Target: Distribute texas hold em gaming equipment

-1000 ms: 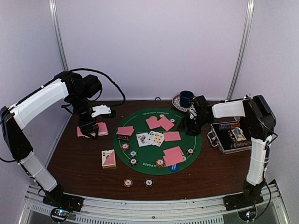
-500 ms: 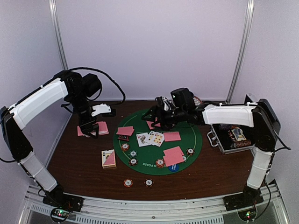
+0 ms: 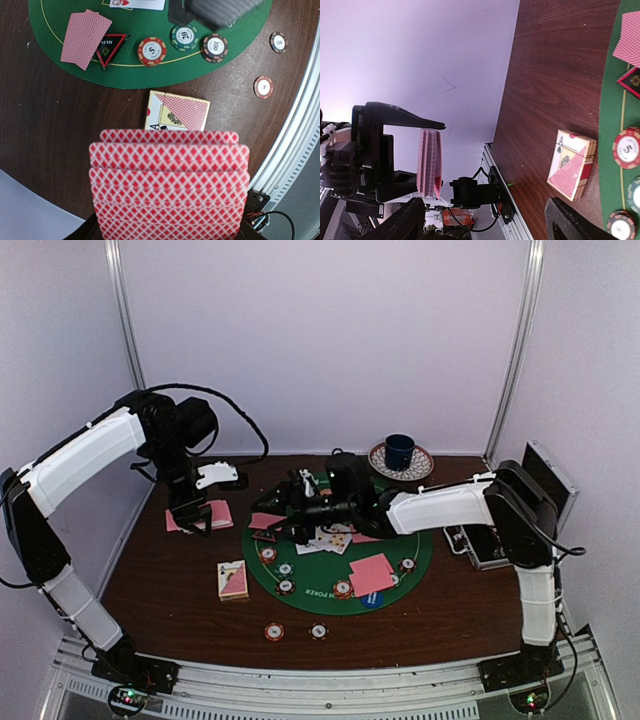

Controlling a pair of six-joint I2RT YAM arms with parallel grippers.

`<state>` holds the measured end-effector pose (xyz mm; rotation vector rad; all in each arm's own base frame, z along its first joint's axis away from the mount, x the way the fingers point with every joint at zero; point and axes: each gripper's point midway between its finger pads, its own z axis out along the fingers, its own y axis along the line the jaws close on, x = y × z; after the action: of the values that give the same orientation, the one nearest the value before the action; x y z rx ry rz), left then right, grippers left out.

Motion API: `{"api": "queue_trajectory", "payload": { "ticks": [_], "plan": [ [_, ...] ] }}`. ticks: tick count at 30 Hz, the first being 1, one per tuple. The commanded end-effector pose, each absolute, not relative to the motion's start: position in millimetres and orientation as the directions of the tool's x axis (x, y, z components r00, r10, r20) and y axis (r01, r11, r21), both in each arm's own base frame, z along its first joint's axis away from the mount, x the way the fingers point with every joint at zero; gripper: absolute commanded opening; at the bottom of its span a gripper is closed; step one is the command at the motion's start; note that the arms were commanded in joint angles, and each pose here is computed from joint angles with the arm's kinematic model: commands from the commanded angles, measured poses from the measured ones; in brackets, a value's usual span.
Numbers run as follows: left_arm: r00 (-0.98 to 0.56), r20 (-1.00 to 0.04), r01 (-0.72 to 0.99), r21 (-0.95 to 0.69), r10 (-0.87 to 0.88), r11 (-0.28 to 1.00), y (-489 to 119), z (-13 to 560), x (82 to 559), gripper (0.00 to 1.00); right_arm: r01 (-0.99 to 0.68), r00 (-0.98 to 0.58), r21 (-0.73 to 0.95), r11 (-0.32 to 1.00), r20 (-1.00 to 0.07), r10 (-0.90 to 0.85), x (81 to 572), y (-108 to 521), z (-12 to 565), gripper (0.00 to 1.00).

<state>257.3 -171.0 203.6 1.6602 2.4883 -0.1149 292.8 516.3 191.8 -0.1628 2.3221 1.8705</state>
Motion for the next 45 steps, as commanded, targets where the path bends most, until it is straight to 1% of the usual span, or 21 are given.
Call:
{"api": "queue_trajectory", "payload": {
  "ticks": [1,5,12,32,36,42,45],
  "plan": [
    [-0.376,-0.205,0.920,0.031,0.904,0.390,-178,214,263,0.00,-0.201,-0.980,0.977,0.074,-0.200,-0.013,283,543,228,0.87],
    [-0.377,-0.206,0.920,0.032,0.903,0.391,-178,214,264,0.00,-0.192,-0.981,0.981,0.030,-0.191,-0.027,280,558,235,0.87],
    [-0.378,-0.205,0.920,0.030,0.903,0.391,-178,213,263,0.00,-0.161,-0.985,0.987,-0.011,-0.161,-0.054,275,581,233,0.88],
    [-0.376,-0.200,0.921,0.020,0.905,0.388,-177,211,260,0.00,-0.096,-0.985,0.992,-0.076,-0.105,-0.136,261,634,231,0.87],
    [-0.375,-0.203,0.921,0.025,0.904,0.388,-177,212,260,0.00,-0.081,-0.988,0.995,-0.058,-0.088,-0.130,266,637,223,0.84],
    [-0.373,-0.206,0.921,0.033,0.905,0.387,-176,214,260,0.00,-0.077,-0.991,0.997,-0.003,-0.077,-0.111,278,629,207,0.74],
    [-0.373,-0.205,0.922,0.033,0.905,0.387,-176,214,260,0.00,-0.083,-0.991,0.996,0.016,-0.081,-0.103,282,621,203,0.71]
  ]
}}
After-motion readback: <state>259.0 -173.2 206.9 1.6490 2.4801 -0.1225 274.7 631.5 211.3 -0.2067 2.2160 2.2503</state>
